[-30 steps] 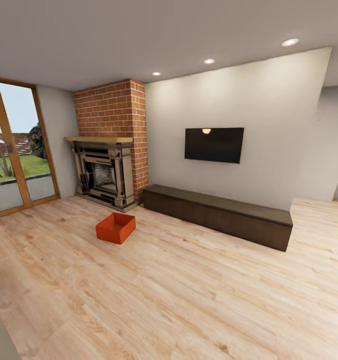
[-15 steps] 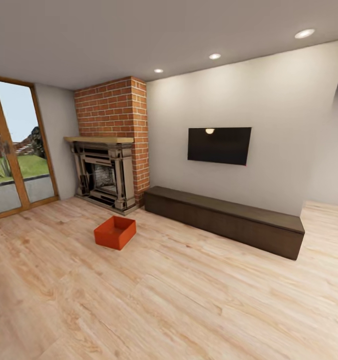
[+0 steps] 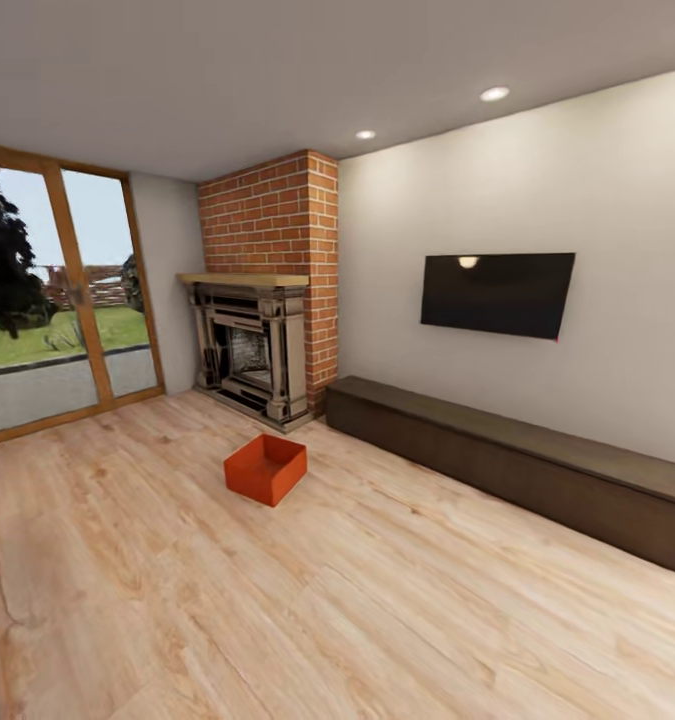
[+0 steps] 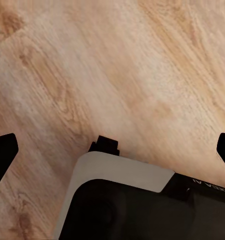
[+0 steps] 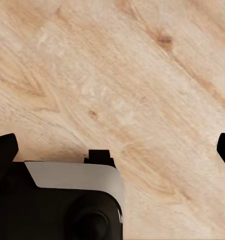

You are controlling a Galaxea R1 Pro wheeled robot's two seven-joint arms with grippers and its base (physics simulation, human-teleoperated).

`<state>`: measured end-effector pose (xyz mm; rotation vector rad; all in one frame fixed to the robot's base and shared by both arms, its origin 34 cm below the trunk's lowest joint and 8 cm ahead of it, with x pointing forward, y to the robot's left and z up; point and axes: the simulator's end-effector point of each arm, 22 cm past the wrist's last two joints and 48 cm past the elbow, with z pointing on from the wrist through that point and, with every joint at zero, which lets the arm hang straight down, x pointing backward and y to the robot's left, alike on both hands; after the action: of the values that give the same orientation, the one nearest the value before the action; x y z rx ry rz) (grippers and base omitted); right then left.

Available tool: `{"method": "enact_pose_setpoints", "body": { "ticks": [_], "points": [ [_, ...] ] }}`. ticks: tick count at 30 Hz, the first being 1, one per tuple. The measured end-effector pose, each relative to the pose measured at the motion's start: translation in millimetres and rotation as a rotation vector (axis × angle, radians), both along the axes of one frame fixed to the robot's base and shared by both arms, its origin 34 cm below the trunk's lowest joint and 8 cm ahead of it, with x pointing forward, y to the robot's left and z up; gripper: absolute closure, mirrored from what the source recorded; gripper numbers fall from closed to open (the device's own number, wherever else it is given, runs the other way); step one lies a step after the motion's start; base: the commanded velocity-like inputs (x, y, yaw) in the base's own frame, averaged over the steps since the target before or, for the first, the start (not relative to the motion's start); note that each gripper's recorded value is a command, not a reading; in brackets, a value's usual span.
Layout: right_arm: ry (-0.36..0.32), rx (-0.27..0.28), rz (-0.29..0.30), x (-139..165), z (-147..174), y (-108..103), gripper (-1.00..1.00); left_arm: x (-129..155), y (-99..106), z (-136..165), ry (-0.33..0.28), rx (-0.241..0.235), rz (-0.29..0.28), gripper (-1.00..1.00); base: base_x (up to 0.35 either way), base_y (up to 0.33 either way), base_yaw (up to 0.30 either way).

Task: Move the two storage containers from the living room to the garage. In the garage, place one container on the floor and stack the other container on top of it (either order is fine).

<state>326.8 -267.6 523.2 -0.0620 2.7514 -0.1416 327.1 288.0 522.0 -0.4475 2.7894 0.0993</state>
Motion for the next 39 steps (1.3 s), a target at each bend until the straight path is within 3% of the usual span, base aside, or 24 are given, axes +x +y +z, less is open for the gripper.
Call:
{"method": "enact_pose_setpoints", "body": {
  "ticks": [22,39],
  "points": [
    [0.000,-0.002,-0.003,-0.1,0.0,-0.7,-1.00,0.3,0.1,0.1,-0.001,0.000,0.000,-1.00,0.330,0.000,0.267],
    [-0.007,-0.010,0.016,2.1,0.8,-3.3,-1.00,-0.2,-0.2,-0.1,0.001,-0.001,0.000,-1.00,0.330,0.000,0.024]
  ]
}}
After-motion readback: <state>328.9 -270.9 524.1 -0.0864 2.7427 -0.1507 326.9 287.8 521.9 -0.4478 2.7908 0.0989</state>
